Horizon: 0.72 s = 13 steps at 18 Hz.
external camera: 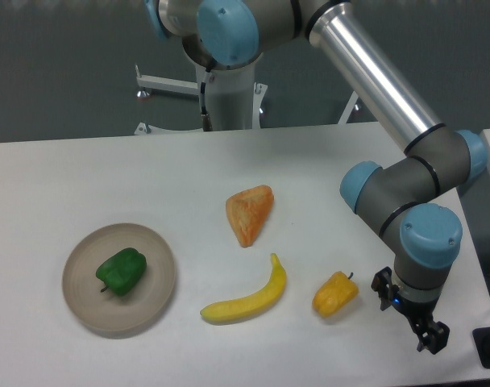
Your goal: Pick up the green pepper from the plate
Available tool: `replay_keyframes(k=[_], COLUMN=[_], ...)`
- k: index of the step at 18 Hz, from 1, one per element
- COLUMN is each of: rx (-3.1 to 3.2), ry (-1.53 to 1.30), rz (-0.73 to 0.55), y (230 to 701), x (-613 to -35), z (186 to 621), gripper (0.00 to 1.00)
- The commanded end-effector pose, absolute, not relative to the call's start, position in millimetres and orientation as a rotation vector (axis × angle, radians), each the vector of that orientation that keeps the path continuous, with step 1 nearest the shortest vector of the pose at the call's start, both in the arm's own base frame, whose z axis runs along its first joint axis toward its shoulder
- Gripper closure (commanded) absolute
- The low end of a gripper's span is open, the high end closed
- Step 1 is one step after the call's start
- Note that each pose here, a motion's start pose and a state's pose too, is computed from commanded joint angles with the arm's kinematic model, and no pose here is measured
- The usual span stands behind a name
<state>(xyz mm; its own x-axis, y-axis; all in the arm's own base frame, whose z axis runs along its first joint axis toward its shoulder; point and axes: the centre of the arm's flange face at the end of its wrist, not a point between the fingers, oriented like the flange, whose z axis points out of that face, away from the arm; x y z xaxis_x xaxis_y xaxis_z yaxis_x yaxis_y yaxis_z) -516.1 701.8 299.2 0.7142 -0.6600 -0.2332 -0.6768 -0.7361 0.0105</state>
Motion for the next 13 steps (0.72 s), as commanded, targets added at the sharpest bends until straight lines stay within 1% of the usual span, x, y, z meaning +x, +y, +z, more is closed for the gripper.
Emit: replay_keyframes(k=[8, 11, 13], rx=[-2.842, -2.837, -2.857], ry=[1.098, 1.089, 1.055], rz=[0.333, 0.338, 0.308], y=[702.1, 703.0, 702.2], x=[-510.6, -505.6, -500.8], z=[301.1, 309.7, 314.1], gripper=[0.0, 0.0, 0.0])
